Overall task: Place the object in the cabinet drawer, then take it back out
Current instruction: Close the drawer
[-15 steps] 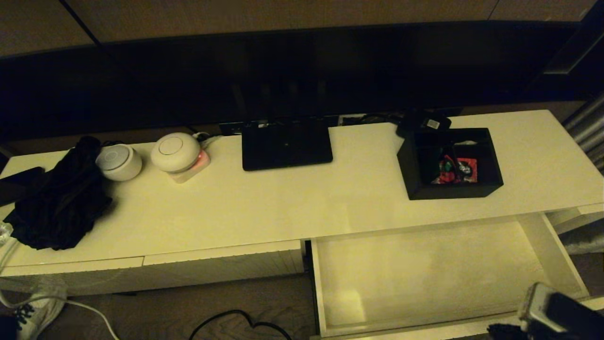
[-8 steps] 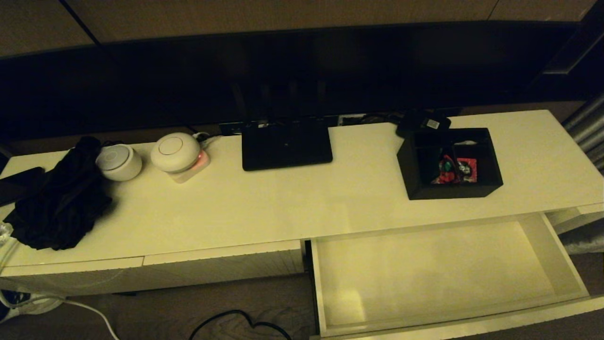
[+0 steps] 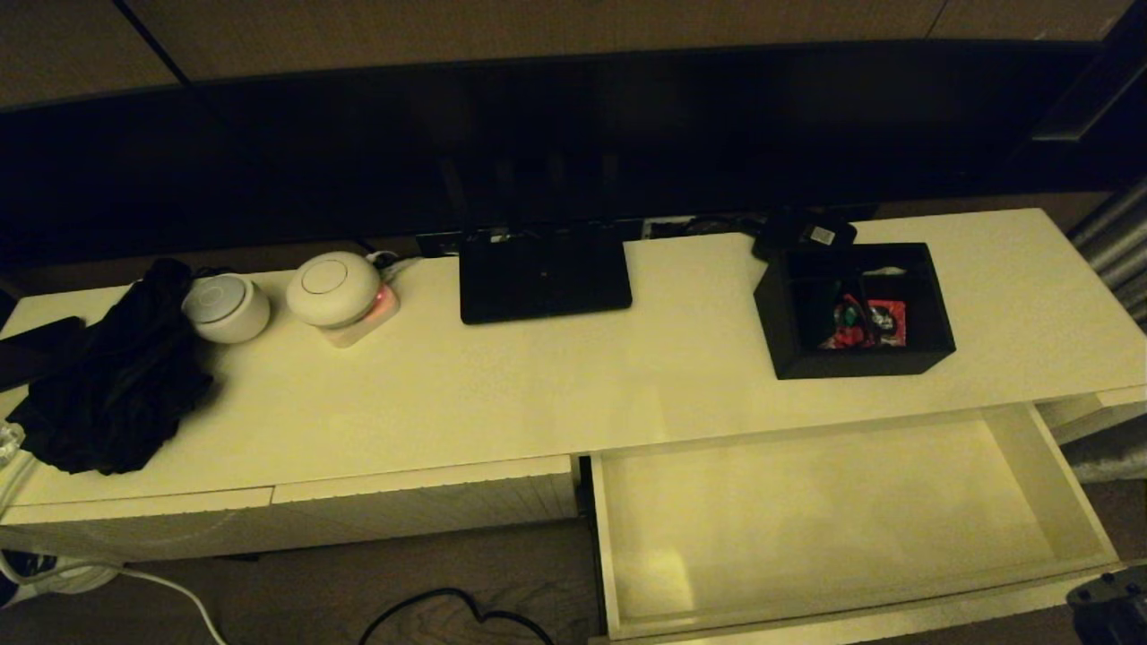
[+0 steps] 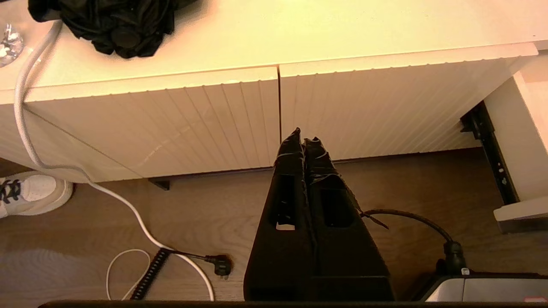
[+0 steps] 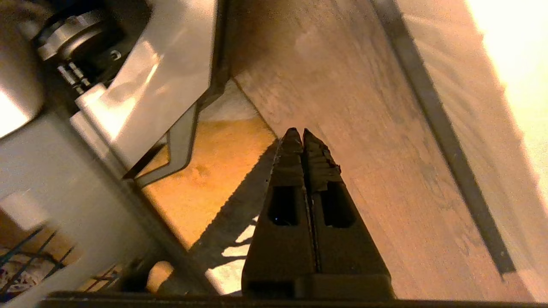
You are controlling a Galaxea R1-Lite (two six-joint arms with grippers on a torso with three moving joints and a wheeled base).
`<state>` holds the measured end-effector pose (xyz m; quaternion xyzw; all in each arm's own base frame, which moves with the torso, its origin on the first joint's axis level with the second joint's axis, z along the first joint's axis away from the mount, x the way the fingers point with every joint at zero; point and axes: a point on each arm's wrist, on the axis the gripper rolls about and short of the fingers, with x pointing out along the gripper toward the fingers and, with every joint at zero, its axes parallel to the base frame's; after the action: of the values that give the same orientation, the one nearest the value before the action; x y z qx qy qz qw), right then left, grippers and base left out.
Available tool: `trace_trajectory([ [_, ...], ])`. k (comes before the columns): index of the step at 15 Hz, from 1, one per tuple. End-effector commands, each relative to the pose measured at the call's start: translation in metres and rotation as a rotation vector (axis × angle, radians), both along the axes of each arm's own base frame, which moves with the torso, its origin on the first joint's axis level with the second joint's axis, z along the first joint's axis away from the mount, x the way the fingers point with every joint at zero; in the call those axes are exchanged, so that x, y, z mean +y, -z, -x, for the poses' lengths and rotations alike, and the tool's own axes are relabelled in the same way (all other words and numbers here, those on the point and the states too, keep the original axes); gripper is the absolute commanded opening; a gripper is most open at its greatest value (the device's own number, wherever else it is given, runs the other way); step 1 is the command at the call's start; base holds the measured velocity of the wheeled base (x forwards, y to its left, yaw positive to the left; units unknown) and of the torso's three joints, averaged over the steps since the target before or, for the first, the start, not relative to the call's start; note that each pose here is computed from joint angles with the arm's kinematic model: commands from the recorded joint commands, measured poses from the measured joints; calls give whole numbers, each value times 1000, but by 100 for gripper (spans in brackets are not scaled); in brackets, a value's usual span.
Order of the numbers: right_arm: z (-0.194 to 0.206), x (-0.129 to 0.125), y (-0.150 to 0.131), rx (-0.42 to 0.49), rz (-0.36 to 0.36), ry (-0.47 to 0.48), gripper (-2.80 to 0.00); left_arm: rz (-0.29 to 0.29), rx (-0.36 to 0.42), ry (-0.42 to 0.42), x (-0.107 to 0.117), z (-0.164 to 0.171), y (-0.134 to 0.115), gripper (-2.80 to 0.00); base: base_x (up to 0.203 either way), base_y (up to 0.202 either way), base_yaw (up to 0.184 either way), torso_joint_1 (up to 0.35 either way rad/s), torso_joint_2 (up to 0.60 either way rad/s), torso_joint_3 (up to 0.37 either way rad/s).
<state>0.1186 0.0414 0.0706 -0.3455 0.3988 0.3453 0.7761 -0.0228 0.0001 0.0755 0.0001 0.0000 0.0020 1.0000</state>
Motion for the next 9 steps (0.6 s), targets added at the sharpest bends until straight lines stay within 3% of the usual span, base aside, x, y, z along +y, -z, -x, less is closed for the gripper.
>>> trace_trajectory([
  [1,-22,6,14,31,14,6,-280,0,3,-2,0,0,1,-280,0,0,0,0,0,0],
  [9,-67,3,14,-195,-45,106,-280,0,3,-1,0,0,1,-280,0,0,0,0,0,0],
])
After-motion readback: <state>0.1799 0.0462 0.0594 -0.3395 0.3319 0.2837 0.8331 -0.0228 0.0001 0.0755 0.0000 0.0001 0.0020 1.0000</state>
